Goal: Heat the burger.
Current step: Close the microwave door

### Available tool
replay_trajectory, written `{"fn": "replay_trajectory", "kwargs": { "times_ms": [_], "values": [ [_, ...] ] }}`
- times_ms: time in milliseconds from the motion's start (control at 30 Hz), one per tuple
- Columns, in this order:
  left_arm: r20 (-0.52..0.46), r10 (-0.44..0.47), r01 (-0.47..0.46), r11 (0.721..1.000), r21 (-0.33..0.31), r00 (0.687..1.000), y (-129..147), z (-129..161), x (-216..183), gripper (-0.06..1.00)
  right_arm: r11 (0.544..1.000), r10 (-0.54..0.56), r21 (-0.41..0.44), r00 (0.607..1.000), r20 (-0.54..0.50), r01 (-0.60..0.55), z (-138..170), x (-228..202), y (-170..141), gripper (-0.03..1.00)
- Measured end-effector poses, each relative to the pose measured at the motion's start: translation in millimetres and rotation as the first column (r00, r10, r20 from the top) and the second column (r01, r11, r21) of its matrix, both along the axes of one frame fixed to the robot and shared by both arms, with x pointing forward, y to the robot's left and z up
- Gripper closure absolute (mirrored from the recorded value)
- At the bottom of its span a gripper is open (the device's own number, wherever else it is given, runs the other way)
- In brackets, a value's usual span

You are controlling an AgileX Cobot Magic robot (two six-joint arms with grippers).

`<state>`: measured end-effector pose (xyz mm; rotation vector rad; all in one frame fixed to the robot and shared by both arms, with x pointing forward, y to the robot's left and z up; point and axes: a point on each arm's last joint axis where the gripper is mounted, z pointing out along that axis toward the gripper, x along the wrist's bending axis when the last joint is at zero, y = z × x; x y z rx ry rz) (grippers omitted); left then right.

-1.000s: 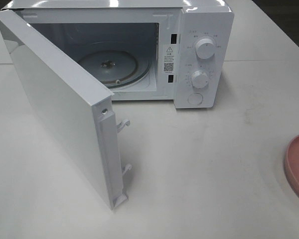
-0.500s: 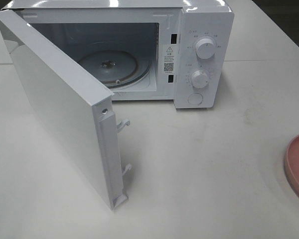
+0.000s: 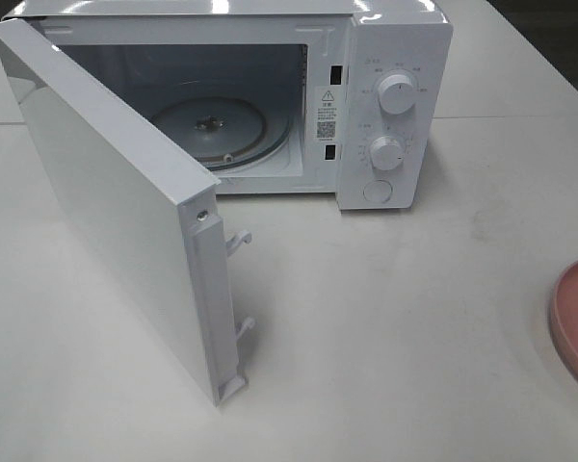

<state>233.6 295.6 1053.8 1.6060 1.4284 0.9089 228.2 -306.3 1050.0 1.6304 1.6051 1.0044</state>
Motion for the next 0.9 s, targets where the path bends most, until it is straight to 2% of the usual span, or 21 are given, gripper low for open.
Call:
{"fn": "replay_trajectory", "kwargs": {
  "times_ms": [900],
  "values": [
    [0.000,0.000,0.000,1.000,0.000,1.000,0.0,0.0,0.0,-0.05,1.000,0.000,0.000,1.000,0.000,0.000,0.0,0.0,0.0,0.24]
  ]
}}
